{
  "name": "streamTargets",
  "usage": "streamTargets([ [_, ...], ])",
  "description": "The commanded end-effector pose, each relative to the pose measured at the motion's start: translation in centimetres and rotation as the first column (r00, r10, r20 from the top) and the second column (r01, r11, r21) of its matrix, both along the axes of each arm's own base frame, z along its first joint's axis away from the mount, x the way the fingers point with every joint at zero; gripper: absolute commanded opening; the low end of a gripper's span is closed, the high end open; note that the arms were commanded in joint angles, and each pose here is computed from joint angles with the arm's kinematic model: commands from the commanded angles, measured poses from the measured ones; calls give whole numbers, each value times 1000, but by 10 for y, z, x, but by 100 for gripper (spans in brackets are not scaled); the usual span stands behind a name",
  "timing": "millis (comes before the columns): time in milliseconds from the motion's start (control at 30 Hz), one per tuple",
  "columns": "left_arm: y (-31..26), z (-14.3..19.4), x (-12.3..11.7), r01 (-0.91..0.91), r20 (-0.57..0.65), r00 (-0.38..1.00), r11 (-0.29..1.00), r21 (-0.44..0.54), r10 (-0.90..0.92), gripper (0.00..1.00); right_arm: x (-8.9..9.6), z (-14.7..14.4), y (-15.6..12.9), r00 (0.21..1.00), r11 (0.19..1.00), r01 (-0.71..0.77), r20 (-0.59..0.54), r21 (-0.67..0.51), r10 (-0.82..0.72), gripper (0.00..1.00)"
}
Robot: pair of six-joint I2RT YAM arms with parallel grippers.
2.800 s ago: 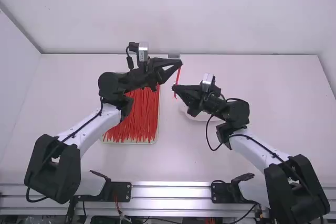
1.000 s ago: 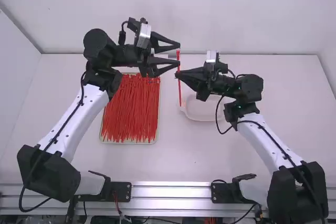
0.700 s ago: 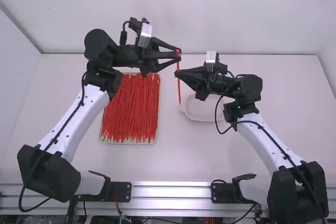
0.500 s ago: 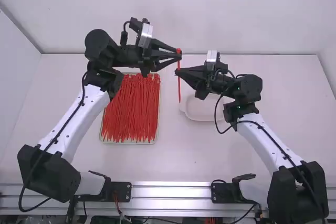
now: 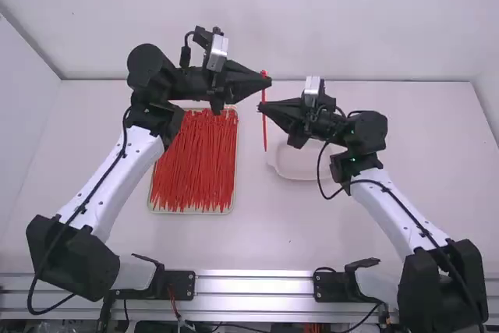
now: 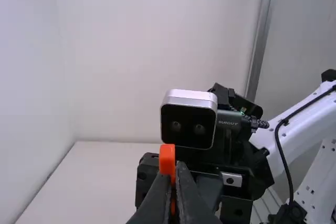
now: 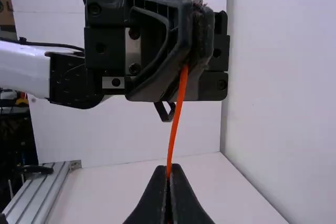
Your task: Fasten the cable tie
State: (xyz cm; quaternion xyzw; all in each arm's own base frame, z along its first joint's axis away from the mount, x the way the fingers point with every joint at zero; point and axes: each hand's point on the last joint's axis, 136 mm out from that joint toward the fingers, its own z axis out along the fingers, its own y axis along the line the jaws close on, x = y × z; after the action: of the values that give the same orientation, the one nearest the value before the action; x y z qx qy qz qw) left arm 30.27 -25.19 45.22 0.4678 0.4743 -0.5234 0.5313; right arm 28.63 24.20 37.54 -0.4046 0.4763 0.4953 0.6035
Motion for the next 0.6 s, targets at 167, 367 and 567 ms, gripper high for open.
streamTargets([
  [167, 2, 13, 7, -49, -46, 998, 998, -31, 48, 2, 1, 14, -3, 998, 1000, 14, 59, 7, -14, 0],
  [367, 8, 8, 27, -141, -129, 982, 990, -32, 136, 2, 10, 13, -16, 997, 999, 50, 57, 2, -50, 99],
  [567, 15, 4, 40, -193, -164, 969, 981, -30, 185, 2, 24, 9, -32, 993, 994, 110, 42, -7, -110, 98],
])
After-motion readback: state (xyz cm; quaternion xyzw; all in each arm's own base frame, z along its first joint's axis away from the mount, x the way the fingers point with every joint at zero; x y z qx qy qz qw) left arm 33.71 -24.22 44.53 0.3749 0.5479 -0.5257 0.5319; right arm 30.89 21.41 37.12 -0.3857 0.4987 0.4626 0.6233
